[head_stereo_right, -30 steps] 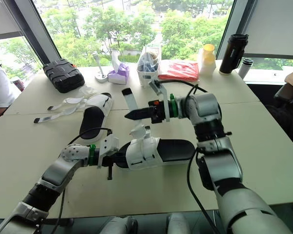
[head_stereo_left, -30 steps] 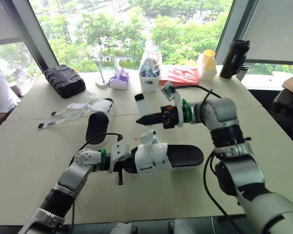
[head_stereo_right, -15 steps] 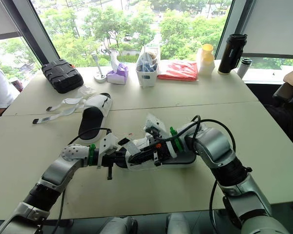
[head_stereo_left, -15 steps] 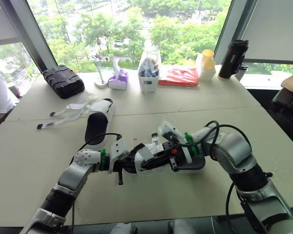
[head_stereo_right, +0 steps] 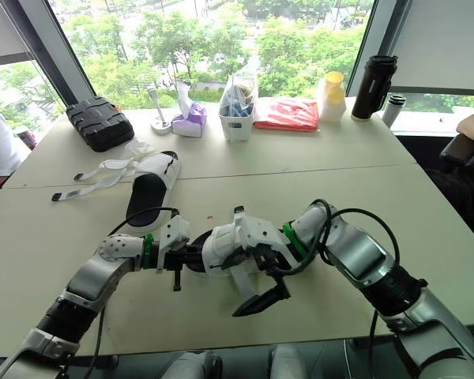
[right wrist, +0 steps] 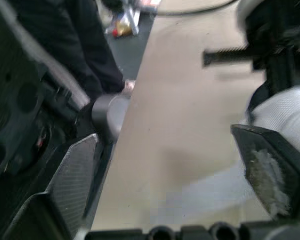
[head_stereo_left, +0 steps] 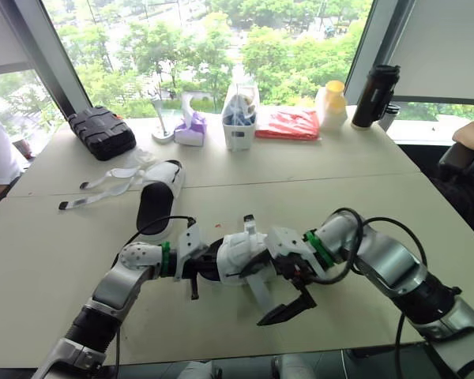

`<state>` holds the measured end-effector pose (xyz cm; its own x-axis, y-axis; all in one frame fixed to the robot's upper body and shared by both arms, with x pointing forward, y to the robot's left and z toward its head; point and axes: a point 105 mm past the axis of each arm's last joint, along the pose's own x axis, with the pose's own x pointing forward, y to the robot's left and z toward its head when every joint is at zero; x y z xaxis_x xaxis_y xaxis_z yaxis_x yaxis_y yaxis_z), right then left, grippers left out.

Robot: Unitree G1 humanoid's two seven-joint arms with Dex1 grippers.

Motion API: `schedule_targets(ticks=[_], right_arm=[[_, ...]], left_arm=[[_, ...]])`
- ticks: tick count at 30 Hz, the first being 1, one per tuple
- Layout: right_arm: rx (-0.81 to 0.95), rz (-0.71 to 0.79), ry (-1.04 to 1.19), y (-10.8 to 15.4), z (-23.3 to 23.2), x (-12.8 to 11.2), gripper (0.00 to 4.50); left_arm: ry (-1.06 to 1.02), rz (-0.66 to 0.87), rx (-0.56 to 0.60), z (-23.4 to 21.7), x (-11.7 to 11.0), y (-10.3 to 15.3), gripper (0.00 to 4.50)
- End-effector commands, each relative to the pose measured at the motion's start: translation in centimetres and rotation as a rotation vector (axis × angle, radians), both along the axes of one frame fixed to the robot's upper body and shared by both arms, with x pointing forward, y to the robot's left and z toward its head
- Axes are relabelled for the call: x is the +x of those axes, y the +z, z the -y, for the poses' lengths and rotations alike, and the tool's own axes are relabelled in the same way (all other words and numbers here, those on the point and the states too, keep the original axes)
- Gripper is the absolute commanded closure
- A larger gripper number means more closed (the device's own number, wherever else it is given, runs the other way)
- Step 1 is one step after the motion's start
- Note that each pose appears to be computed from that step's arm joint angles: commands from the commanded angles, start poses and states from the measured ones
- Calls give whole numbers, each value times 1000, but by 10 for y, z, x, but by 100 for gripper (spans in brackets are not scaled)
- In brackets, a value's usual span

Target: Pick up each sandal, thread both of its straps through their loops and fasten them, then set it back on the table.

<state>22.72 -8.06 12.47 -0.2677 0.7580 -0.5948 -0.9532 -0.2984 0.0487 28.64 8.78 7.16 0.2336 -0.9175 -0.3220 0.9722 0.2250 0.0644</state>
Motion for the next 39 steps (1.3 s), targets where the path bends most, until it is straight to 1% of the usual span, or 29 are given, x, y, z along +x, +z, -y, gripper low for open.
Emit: schedule_targets(ticks=[1,4,6,8,13,16,20,24,32,38,39], right_arm=[[-38,1,15,2,18,-9,3],[-56,-39,-49,-3,26,-9,3],[-74,-96,-141,-12,31,-5,3],[-71,-193,-267,-17,34,0,3],[-74,-312,-419,-22,36,7,3],[-84,-365,-478,-26,38,7,3],[-62,-457,-512,-23,32,3,3],[-37,-488,-500,-22,19,-1,3],[1,-501,-529,-20,5,10,3],[12,-510,-528,-18,1,14,3],[12,-512,-523,-18,0,13,27]], left_arm=[[36,-163,119,-13,-14,-46,450],[33,-162,120,-12,-15,-47,450],[32,-162,119,-12,-15,-48,450],[29,-163,115,-10,-15,-48,450],[21,-164,110,-5,-16,-50,450],[11,-166,107,-2,-17,-50,450],[4,-168,107,0,-18,-51,450],[-2,-170,104,2,-19,-52,450],[-7,-173,100,4,-20,-52,450],[-1,-176,96,4,-22,-52,450],[1,-176,96,4,-22,-53,450]])
